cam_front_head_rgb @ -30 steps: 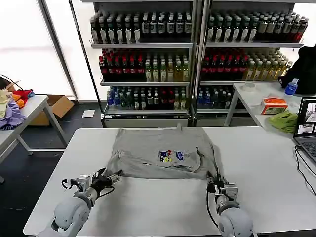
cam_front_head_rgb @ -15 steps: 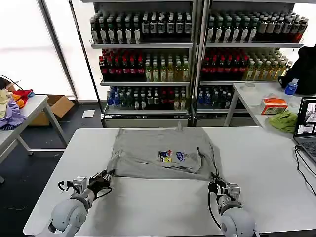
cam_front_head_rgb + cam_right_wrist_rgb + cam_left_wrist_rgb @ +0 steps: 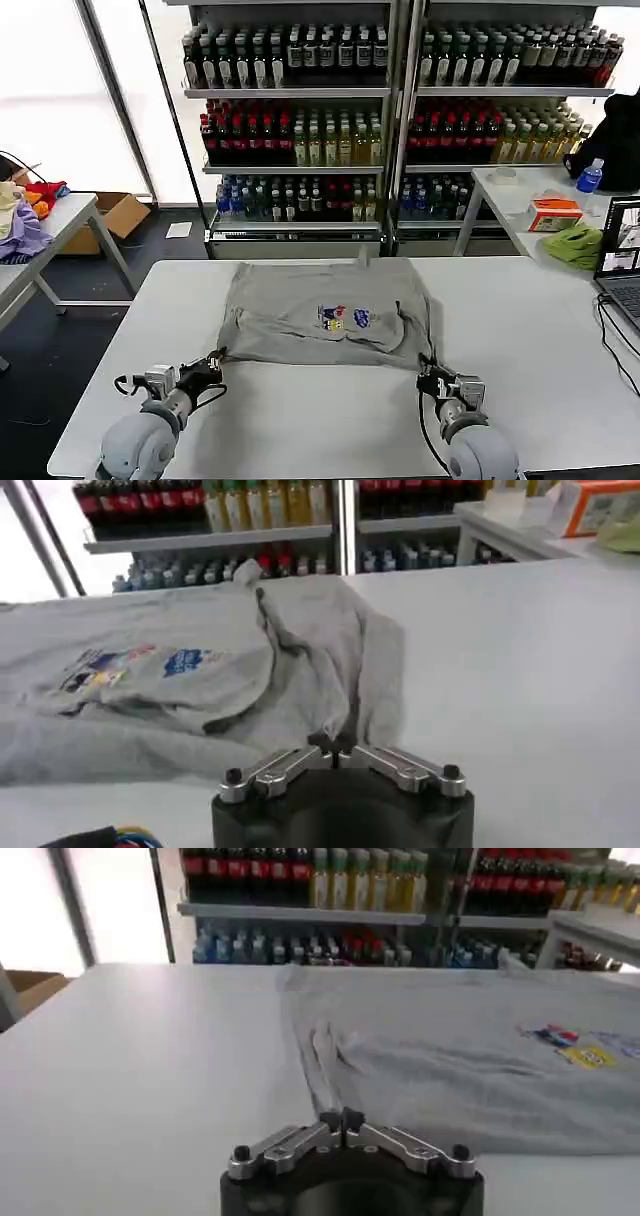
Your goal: Fold and organize the clothes.
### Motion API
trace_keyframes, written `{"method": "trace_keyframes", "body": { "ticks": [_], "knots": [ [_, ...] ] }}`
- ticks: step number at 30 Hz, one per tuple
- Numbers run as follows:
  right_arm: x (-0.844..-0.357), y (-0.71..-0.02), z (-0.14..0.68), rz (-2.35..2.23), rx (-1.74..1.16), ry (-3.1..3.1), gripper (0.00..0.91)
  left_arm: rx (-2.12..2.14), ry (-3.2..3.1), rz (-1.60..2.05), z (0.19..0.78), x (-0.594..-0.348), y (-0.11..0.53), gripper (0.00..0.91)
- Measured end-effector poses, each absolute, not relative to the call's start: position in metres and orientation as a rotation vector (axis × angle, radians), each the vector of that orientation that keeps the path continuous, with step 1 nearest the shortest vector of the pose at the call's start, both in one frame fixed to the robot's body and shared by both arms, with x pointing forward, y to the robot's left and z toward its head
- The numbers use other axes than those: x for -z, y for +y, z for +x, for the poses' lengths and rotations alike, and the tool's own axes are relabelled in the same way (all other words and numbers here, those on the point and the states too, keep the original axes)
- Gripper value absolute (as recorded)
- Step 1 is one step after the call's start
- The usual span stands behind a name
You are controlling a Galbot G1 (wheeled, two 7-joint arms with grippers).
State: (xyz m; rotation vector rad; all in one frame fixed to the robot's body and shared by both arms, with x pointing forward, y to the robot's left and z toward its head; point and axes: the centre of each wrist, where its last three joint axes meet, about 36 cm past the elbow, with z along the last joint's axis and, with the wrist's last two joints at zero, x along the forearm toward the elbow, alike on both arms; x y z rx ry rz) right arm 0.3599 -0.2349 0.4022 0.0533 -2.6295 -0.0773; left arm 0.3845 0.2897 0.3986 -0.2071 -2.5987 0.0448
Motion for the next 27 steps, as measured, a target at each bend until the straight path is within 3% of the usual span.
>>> {"method": "trace_keyframes", "body": {
  "ticks": [22,23,24,25,26,27],
  "knots": [
    [-0.424,-0.269,0.252,0.064,0.013,-2.524,0.000,0.027,-2.501,-0.232,0.272,-0.433,0.293,0.000],
    [-0.425,-0.269,0.250,0.066,0.009,-2.520,0.060,0.032,-2.496,-0.232,0.267,-0.435,0.294,0.010],
    [-0.426,-0.269,0.247,0.069,0.005,-2.516,0.907,0.037,-2.491,-0.233,0.262,-0.438,0.296,0.101],
    [-0.428,-0.269,0.245,0.070,0.003,-2.513,0.907,0.039,-2.486,-0.235,0.258,-0.439,0.296,0.846],
    [-0.429,-0.269,0.244,0.071,0.001,-2.510,0.907,0.041,-2.479,-0.237,0.254,-0.440,0.296,0.907],
    [-0.430,-0.269,0.242,0.070,-0.002,-2.506,0.907,0.042,-2.473,-0.236,0.249,-0.441,0.296,0.907]
  ]
}}
